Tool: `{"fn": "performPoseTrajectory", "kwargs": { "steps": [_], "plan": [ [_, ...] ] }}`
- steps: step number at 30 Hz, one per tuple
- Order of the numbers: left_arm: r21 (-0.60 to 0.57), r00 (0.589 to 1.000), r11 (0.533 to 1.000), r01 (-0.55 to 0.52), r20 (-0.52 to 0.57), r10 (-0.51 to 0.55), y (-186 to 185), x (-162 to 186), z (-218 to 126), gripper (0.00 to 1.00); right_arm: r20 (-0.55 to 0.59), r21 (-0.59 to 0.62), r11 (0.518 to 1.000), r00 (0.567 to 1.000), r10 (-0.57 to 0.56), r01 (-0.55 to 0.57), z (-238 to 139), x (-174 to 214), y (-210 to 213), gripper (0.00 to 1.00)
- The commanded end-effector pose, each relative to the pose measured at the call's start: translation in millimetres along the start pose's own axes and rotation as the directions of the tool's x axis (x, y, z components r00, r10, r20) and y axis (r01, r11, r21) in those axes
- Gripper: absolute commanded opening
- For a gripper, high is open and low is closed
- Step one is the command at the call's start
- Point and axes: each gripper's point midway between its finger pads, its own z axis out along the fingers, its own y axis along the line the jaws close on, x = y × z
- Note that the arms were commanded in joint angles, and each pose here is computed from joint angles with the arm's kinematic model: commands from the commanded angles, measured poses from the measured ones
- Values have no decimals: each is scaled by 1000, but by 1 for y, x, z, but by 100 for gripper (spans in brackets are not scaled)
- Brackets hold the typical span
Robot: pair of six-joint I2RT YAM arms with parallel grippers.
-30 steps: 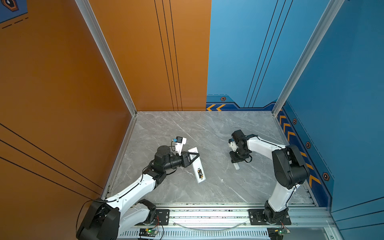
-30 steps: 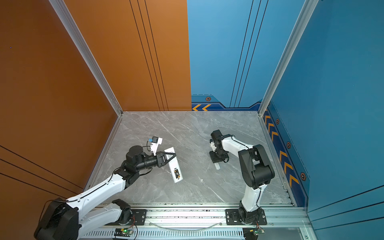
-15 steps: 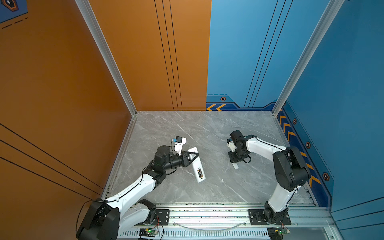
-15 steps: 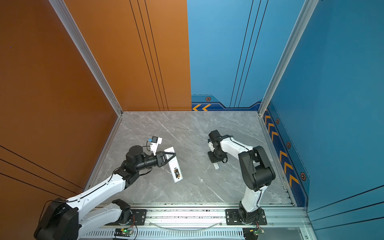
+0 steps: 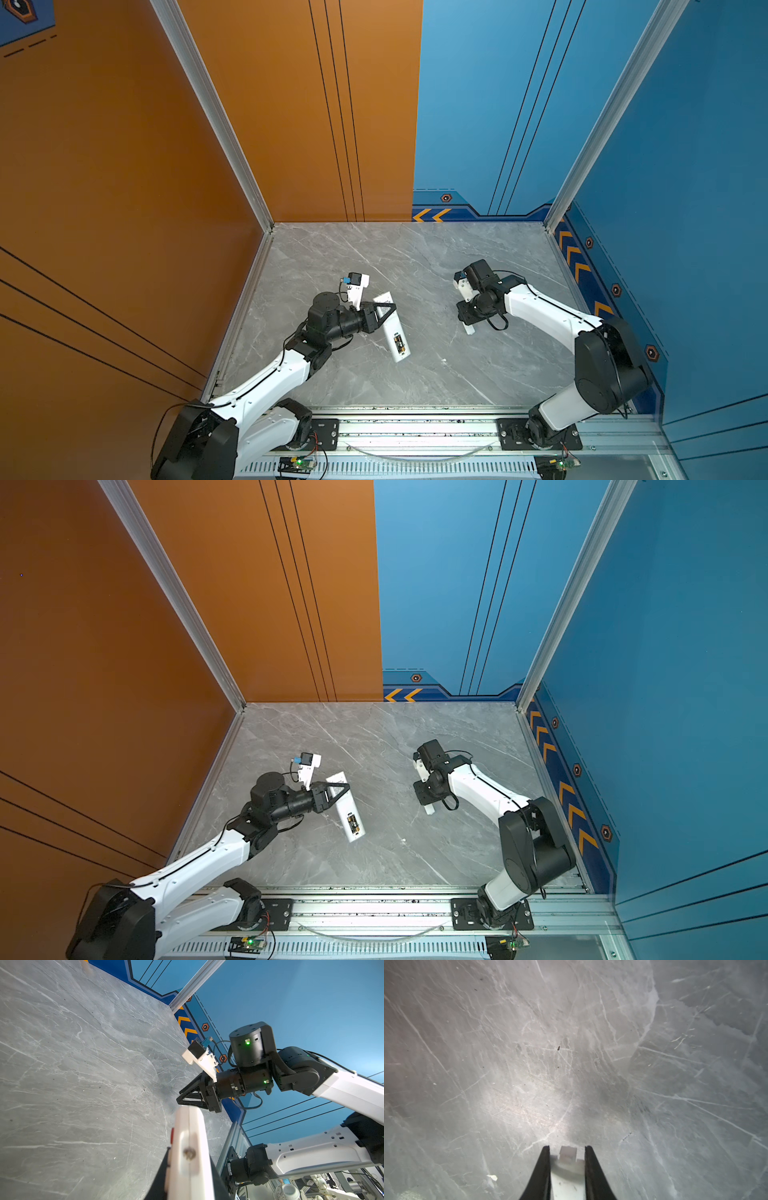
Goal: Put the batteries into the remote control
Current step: 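Carry the cover with the right gripper to the remote's compartment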
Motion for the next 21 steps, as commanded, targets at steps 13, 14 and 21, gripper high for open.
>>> {"fn": "performPoseTrajectory", "kwargs": {
  "steps": [13, 14, 21],
  "plan": [
    [-25, 999, 1000, 16, 44, -15, 3, -6, -3, 0, 304, -127, 991, 953, 0, 40, -64, -27, 61, 10],
    [-24, 999, 1000, 18, 46, -17, 3, -6, -4, 0, 324, -131, 990, 946, -9, 54, -69, -29, 66, 10],
    [-31, 998, 999, 31, 59, -29, 4, -10, -5, 0, 411, -160, 980, 911, -45, 120, -94, -34, 95, 9]
  ]
}}
